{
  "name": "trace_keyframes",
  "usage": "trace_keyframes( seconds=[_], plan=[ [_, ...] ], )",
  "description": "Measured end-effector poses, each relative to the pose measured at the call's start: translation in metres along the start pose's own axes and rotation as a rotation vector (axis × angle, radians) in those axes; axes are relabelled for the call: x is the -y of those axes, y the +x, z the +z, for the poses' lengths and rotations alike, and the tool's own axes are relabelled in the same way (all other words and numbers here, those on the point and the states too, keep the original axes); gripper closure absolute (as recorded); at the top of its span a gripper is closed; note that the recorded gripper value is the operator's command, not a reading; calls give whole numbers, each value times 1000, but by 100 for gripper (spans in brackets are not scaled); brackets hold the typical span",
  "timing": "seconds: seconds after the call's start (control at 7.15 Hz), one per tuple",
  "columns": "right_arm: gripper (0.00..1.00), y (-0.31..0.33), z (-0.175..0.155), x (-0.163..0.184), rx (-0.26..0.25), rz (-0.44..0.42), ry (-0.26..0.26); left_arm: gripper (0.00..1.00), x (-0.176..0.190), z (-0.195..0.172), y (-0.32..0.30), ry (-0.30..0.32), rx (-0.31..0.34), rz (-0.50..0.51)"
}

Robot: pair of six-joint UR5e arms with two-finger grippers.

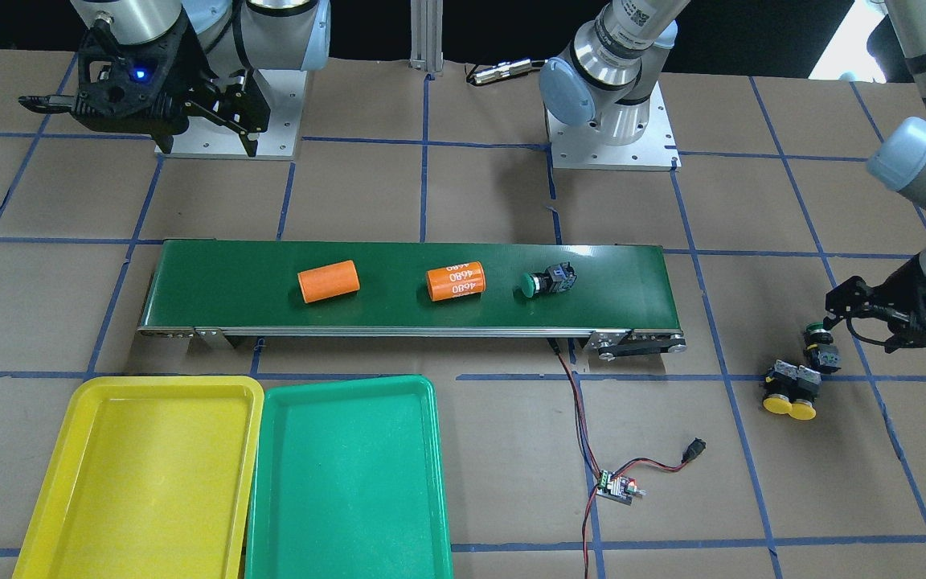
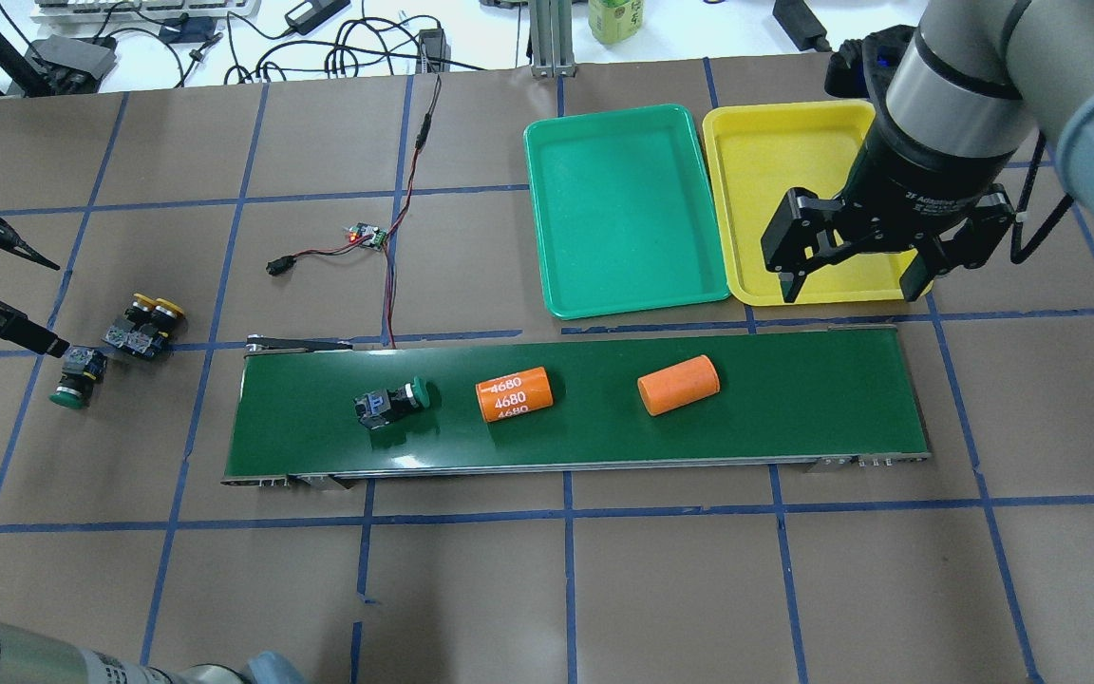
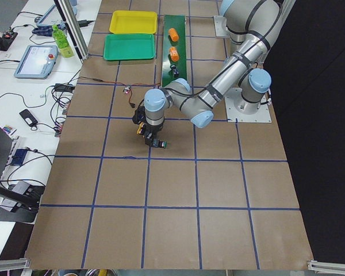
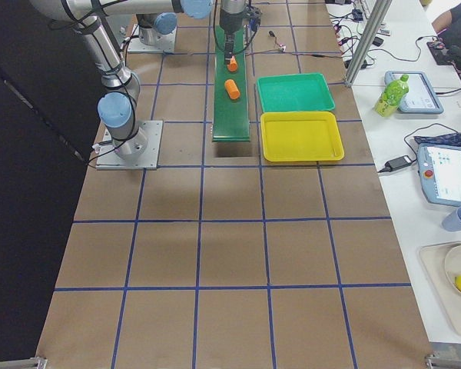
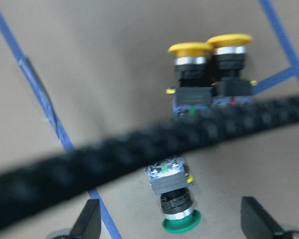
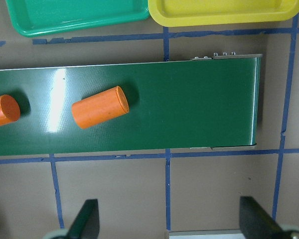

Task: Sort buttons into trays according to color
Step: 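Grasp another green-capped button with the left gripper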

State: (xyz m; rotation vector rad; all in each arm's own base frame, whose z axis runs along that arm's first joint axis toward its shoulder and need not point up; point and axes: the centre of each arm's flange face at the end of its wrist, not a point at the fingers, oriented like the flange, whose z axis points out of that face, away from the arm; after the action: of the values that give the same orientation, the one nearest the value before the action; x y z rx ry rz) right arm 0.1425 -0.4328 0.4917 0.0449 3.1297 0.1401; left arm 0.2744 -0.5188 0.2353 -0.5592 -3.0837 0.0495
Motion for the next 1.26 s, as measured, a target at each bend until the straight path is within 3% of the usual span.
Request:
trace_keyframes(
  seconds=[0.28,0.42,0.56,0.7,1.26],
  plan=[
    [0,0,0,0,0,0,1,0,5,30,5,-5,-39,-119],
    [0,0,0,-1,1,-1,1,12,6,45,5,-3,-42,-140],
    [0,0,1,-1,1,-1,-1,45,7,54,3,3,-33,-148],
    [0,0,2,-1,-1,-1,-3,99,7,58,2,5,-27,-151],
    [0,0,2,-2,0,-1,-2,100,12,39,4,10,20,-196]
  ],
)
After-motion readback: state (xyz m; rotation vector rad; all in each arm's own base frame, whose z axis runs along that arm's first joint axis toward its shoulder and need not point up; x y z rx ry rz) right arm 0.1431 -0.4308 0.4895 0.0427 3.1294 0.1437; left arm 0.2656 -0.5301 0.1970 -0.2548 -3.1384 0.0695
